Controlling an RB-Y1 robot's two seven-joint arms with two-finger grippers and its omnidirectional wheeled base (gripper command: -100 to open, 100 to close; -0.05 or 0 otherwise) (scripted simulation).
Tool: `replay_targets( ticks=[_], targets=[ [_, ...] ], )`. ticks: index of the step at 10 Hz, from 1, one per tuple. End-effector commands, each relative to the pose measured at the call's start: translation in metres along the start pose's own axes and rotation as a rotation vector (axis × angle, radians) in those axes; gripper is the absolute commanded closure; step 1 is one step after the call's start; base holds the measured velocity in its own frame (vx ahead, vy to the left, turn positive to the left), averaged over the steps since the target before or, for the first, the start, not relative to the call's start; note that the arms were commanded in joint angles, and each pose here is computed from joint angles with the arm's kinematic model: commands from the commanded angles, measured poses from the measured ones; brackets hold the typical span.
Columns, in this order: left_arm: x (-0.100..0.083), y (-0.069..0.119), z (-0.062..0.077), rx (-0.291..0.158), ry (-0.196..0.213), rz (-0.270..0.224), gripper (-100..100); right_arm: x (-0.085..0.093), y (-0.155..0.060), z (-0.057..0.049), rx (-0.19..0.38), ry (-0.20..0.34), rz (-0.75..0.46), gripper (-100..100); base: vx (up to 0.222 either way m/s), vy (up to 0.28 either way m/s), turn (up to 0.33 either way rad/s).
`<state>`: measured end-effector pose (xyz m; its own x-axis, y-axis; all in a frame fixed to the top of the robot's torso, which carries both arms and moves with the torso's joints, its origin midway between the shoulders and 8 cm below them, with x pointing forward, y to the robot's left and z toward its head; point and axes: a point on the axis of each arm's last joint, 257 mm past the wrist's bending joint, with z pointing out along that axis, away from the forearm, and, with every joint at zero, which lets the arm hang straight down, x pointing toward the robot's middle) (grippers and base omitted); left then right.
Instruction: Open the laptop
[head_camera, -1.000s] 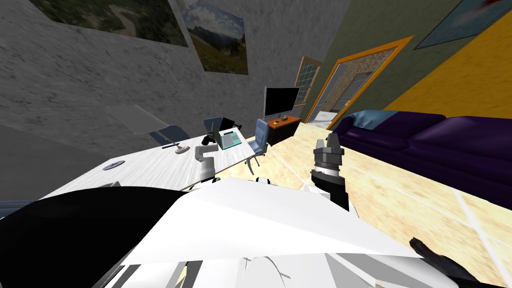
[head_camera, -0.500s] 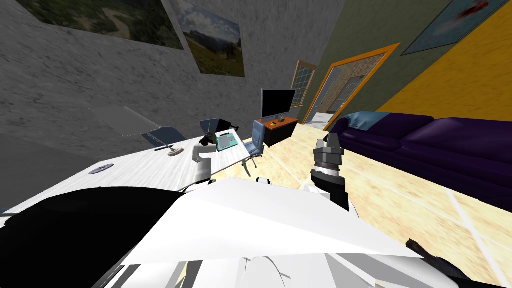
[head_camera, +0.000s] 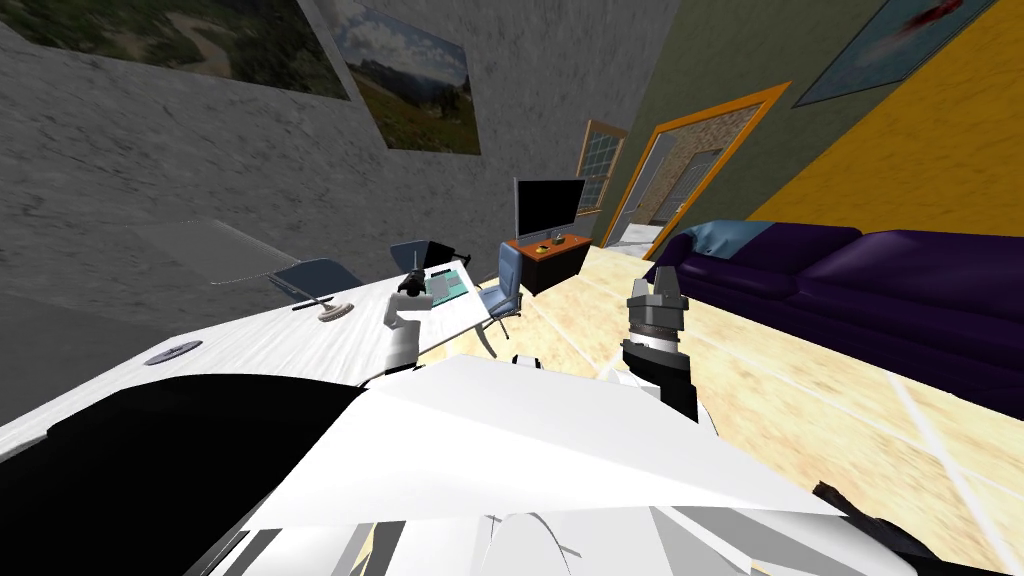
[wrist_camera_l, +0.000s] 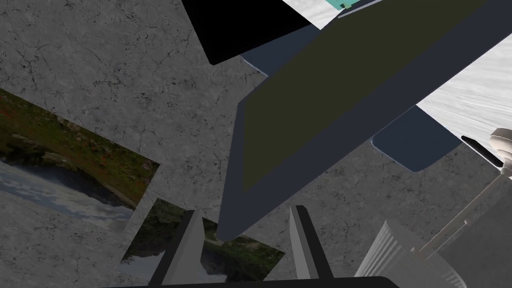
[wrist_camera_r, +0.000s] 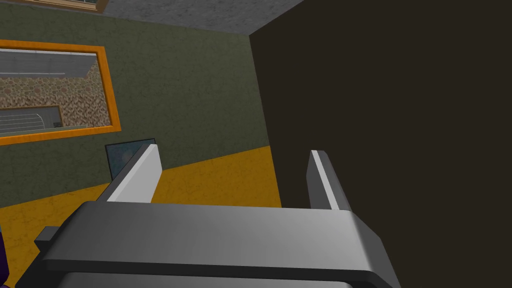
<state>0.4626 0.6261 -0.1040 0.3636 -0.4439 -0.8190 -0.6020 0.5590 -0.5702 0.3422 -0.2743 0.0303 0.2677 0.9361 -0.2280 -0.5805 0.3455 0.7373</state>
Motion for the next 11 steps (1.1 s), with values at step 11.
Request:
replay_targets(
  ticks=[11],
  targets=[
    [0.03, 0.056, -0.019, 0.0, -0.036, 0.406, 100, 0.0, 0.0, 0.0, 0.0, 0.0, 0.0, 0, 0.088, -0.063, 0.013]
  ],
)
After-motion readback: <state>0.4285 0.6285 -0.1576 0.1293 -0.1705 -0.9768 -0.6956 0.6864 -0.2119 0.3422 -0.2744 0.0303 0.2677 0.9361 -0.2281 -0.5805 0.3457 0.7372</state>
